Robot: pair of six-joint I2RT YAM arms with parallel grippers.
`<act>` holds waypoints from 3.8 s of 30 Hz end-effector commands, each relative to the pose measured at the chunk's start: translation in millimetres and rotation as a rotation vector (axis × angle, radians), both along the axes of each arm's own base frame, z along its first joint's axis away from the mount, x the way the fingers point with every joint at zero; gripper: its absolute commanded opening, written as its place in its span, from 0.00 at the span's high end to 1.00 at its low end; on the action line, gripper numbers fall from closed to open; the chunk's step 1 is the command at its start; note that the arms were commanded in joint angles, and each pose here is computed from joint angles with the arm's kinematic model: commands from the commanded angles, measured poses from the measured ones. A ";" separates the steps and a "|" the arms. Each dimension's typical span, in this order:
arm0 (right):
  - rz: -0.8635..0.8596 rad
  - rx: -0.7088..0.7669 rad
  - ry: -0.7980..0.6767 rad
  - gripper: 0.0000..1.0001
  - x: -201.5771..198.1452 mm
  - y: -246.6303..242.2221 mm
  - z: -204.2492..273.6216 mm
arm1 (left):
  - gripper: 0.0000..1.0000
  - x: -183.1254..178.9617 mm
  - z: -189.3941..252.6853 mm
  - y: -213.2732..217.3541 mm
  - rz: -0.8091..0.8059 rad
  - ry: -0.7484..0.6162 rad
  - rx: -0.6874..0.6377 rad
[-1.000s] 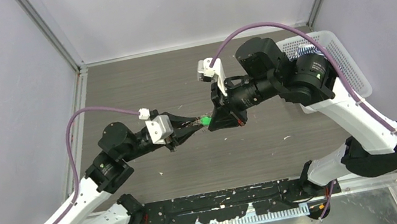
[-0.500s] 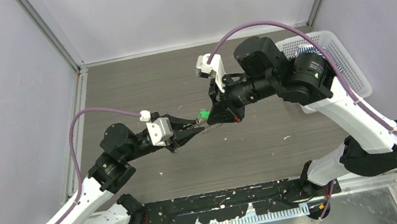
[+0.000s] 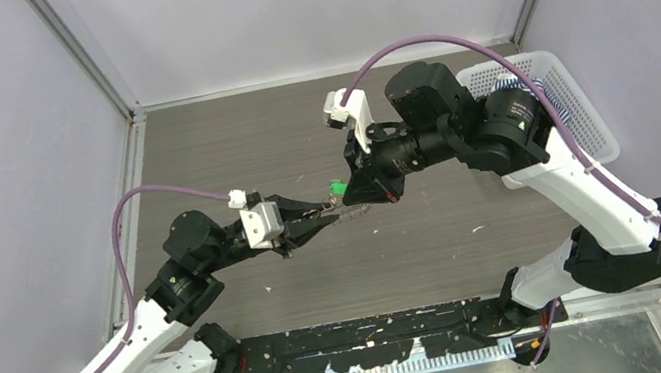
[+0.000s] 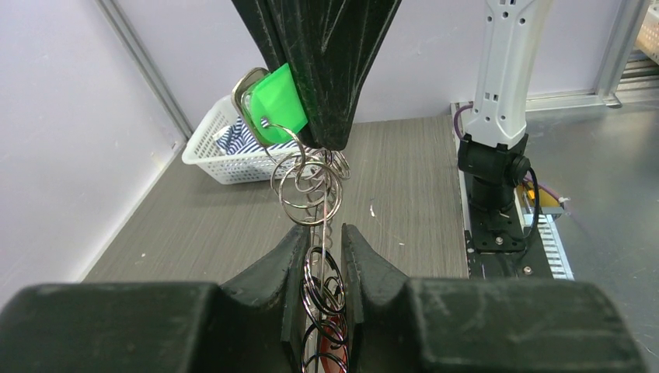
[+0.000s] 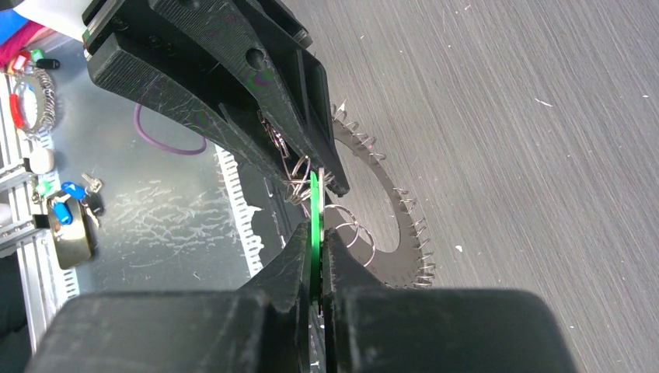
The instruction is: Remove the keys from the keyring
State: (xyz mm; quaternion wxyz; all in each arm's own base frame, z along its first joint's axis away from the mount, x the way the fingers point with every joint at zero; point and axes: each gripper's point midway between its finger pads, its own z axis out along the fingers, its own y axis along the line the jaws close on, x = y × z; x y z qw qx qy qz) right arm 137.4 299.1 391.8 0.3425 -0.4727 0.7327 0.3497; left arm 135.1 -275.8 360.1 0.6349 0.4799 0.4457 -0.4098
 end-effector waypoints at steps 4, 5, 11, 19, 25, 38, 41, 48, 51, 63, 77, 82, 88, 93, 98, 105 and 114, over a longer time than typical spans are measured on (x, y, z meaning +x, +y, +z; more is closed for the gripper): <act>0.013 0.081 -0.040 0.99 1.0 7.3 24.0 | 1.00 -5.4 23.4 5.2 -0.008 -0.084 -0.071; 0.022 0.089 -0.040 0.99 -0.8 7.5 25.8 | 1.00 -4.7 23.3 5.4 -0.004 -0.084 -0.071; 0.074 0.144 -0.045 0.99 -13.3 6.0 40.2 | 1.00 -0.8 15.3 4.3 0.008 -0.073 -0.061; 0.103 0.157 -0.026 0.99 -23.1 2.8 39.5 | 1.00 8.1 17.3 8.1 0.063 -0.076 -0.086; 0.032 0.139 -0.047 0.99 -9.2 2.5 35.2 | 1.00 16.7 13.8 7.7 0.100 -0.054 -0.080; -0.096 0.080 0.010 0.99 14.9 16.4 15.9 | 0.49 16.4 -4.5 11.1 0.116 0.063 -0.159; -0.091 0.075 0.020 0.99 15.0 19.1 14.0 | 0.39 22.0 0.7 17.2 0.161 0.078 -0.217; -0.094 0.056 0.030 0.99 16.3 22.6 7.4 | 0.39 21.5 23.4 29.5 0.192 0.078 -0.348; -0.082 0.062 0.034 0.99 14.7 25.5 6.4 | 0.40 23.6 23.8 28.2 0.195 0.057 -0.353; -0.131 0.060 0.018 0.99 18.6 29.8 8.4 | 0.50 29.3 23.9 18.8 0.192 0.063 -0.323; -0.129 0.072 -0.002 0.99 13.5 29.2 9.9 | 0.85 40.7 19.7 19.4 0.248 0.105 -0.305; -0.174 0.074 -0.031 0.99 20.8 24.9 14.4 | 0.99 40.6 16.2 20.7 0.259 0.067 -0.261; -0.317 0.029 -0.078 0.99 45.5 14.3 12.4 | 0.99 33.5 14.1 23.2 0.259 -0.096 -0.215; -0.426 -0.044 -0.098 0.99 65.3 6.3 2.6 | 1.00 21.6 18.0 19.5 0.238 -0.195 -0.200; -0.445 -0.109 -0.081 0.99 68.6 2.4 -11.3 | 1.00 16.0 26.3 19.9 0.252 -0.254 -0.188; -0.401 -0.119 -0.043 0.99 64.1 0.5 -21.1 | 1.00 13.4 31.8 23.5 0.257 -0.292 -0.195; -0.228 -0.051 -0.086 0.99 40.3 4.1 -5.0 | 1.00 17.3 30.1 26.9 0.284 -0.312 -0.150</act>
